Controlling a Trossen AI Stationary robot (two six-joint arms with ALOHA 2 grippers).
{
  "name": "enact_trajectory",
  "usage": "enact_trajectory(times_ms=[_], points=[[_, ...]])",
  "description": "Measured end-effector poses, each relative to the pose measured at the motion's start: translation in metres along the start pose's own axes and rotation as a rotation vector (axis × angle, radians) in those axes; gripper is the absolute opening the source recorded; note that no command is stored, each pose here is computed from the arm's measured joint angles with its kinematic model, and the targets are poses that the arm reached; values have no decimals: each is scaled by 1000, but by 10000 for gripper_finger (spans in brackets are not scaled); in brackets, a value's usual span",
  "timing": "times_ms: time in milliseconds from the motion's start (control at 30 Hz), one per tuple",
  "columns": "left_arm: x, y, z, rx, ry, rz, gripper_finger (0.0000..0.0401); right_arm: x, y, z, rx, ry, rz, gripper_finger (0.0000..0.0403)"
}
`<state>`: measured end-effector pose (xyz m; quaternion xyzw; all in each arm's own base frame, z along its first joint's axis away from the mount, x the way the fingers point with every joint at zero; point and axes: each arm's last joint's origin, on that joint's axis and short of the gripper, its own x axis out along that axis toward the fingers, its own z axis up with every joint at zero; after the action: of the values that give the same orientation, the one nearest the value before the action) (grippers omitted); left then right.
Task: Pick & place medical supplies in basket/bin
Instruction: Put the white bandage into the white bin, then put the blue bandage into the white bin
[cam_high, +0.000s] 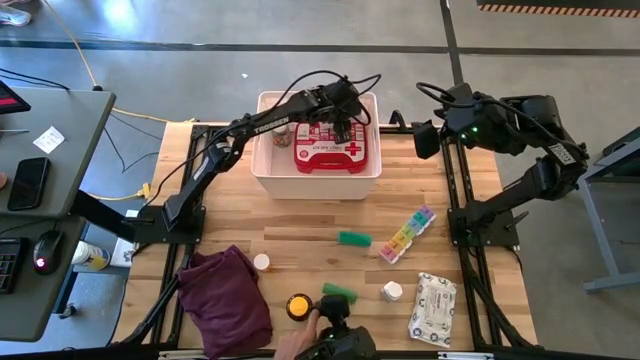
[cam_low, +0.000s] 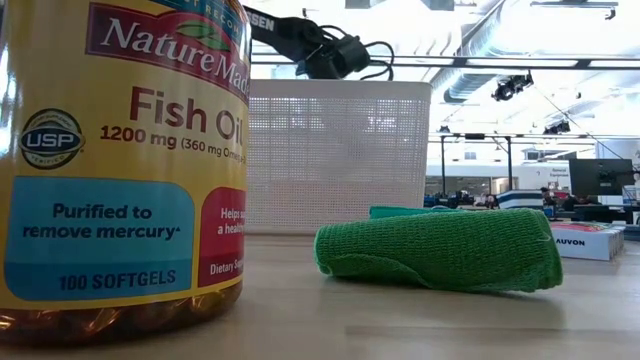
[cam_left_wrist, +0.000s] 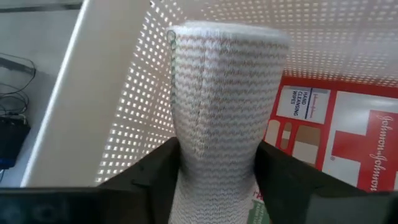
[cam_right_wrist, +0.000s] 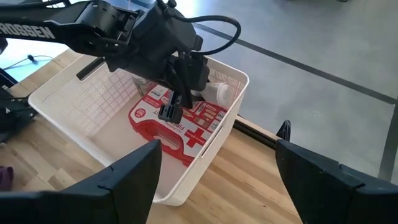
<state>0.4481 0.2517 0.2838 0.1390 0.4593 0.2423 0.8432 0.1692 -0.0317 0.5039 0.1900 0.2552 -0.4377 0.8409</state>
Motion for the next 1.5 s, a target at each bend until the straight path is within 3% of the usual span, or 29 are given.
enact_trajectory(times_ms=[200,400,600,767,967,1200,1500], points=[[0,0,0,0,-1,0,289,0,0,0,0,0,0,304],[0,1,0,-4,17,37,299,0,0,0,1,5,7,304],[-7,3,-2,-34,64,90,283,0,1,-1,1,22,26,304],[-47,6,4,-123,59,106,256,0,0,0,28,21,22,304],[-90,-4,12,-288,18,-6,217,6,-7,4,62,48,10,304],[-150,-44,32,-256,-134,-302,180,9,-8,5,-18,120,92,304],[-206,-131,49,-6,-237,-447,145,-2,3,-5,-49,229,289,304]])
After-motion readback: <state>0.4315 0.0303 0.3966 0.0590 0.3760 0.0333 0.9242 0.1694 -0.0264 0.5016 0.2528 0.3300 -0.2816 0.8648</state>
